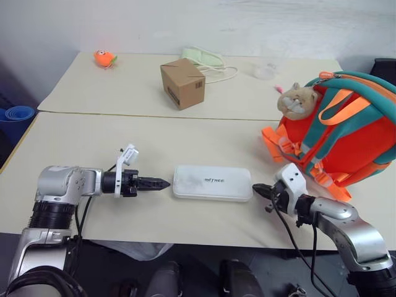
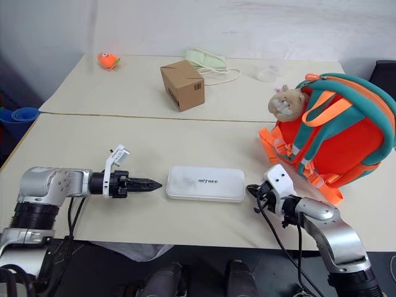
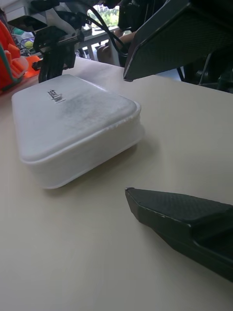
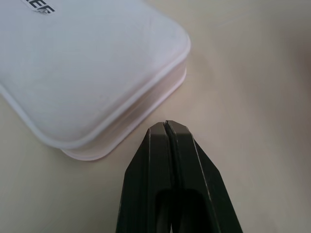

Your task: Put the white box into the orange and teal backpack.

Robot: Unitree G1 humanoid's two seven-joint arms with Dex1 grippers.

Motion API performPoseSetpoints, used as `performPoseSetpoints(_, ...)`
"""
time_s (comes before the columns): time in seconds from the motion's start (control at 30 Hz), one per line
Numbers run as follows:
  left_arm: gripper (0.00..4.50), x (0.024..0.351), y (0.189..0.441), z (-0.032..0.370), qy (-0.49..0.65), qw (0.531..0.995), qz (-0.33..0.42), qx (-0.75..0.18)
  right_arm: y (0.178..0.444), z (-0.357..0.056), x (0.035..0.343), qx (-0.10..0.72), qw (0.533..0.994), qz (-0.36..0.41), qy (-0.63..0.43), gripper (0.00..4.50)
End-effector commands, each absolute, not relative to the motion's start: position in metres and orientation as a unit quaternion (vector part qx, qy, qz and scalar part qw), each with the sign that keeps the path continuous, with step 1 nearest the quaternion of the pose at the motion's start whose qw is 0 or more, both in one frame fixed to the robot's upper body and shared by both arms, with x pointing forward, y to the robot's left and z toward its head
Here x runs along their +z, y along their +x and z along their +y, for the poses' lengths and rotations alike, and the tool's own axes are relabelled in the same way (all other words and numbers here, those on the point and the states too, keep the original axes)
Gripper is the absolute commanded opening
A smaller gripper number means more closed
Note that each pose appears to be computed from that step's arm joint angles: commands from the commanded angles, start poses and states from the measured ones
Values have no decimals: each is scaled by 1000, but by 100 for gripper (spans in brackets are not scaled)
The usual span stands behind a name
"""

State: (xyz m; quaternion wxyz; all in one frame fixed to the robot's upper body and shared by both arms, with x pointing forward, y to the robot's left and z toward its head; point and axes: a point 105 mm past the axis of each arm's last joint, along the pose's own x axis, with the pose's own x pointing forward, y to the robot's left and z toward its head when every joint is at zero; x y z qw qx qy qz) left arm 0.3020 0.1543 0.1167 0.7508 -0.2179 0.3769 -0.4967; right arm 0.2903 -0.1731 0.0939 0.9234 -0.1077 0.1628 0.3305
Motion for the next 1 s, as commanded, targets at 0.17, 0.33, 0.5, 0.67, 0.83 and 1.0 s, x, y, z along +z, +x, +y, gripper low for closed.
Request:
performPoseSetpoints(0.17, 351, 110, 306, 110, -256, 711, 394, -524, 293, -168, 98, 343, 922, 141, -112, 0)
performPoseSetpoints(0.33, 351, 119, 309, 87, -279, 689, 381, -550, 293, -166, 96, 342, 923, 139, -111, 0)
performPoseSetpoints(0.5, 261, 132, 321, 87, -306, 691, 360, -547, 292, -168, 93, 335, 925, 141, -113, 0)
performPoseSetpoints(0.67, 155, 140, 324, 92, -313, 693, 350, -548, 289, -171, 92, 328, 928, 141, -110, 0)
performPoseSetpoints(0.83, 155, 144, 314, 95, -306, 685, 347, -563, 272, -188, 95, 294, 943, 132, -78, 0)
performPoseSetpoints(1.0, 155, 159, 312, 108, -308, 701, 313, -562, 239, -217, 130, 226, 970, 89, -9, 122)
